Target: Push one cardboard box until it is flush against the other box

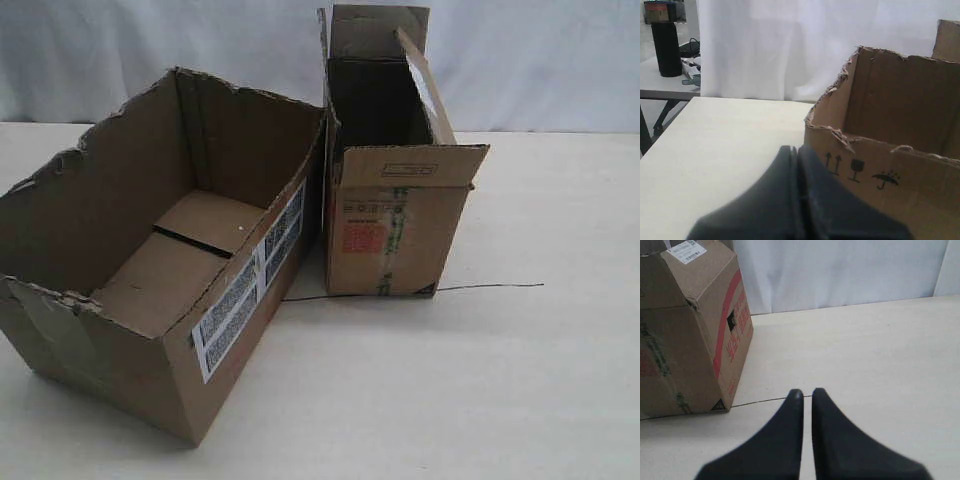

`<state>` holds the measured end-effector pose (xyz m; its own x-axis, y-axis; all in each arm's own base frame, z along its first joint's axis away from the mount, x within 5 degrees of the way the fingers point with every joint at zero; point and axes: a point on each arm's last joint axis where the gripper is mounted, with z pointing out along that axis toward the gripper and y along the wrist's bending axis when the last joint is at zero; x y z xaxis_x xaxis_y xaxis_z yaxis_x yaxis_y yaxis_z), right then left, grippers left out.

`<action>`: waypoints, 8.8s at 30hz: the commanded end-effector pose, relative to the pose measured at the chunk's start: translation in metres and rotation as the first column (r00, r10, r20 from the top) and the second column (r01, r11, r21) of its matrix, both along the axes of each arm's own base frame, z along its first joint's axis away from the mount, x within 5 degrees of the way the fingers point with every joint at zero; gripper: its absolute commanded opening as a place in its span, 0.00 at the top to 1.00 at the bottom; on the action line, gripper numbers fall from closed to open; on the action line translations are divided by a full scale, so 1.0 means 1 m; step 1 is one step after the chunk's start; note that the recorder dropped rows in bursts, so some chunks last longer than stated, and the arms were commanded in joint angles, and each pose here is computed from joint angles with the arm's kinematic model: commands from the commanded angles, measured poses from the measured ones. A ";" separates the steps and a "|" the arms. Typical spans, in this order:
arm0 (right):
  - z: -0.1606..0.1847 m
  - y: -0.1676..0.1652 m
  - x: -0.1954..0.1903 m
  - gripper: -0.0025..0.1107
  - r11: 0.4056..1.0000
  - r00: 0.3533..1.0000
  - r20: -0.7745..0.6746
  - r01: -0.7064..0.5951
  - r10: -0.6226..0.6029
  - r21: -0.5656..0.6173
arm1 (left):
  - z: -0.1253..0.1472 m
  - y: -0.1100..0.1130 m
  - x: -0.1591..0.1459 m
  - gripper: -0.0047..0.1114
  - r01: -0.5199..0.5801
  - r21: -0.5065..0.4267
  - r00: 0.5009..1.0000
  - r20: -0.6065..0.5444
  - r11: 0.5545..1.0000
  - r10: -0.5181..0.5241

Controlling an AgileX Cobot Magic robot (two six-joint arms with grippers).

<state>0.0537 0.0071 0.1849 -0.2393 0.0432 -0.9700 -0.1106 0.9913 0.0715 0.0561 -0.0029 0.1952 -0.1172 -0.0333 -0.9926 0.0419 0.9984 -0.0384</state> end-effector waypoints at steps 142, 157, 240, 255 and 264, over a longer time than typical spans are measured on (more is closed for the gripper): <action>-0.001 0.000 0.000 0.93 1.000 1.000 0.000 0.004 -0.004 -0.004 | -0.015 -0.017 0.346 0.96 0.302 -0.496 0.608 -0.557 0.814 -0.566; -0.001 0.000 0.000 0.93 1.000 1.000 0.000 0.004 -0.004 -0.004 | -0.013 -0.019 0.345 0.96 0.295 -0.536 0.601 -0.539 0.791 -0.590; -0.001 0.000 0.000 0.93 1.000 1.000 0.000 0.004 -0.004 -0.004 | 0.192 -0.019 -0.068 0.96 0.151 0.174 0.824 0.521 0.973 -0.221; -0.001 0.000 0.000 0.93 1.000 1.000 0.000 0.004 -0.004 -0.004 | 0.026 0.002 0.007 0.96 -0.034 -0.062 0.989 0.142 0.998 0.042; -0.001 0.000 0.000 0.93 1.000 1.000 0.000 0.004 -0.004 -0.004 | 0.001 0.001 0.000 0.96 -0.006 0.188 1.000 0.023 0.982 0.002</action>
<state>0.0535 0.0071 0.1843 -0.2458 0.0424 -0.9684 -0.1102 0.9913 0.0714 0.0565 -0.0021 0.1977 -0.0890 0.1176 -0.9891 0.0380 0.9927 0.1146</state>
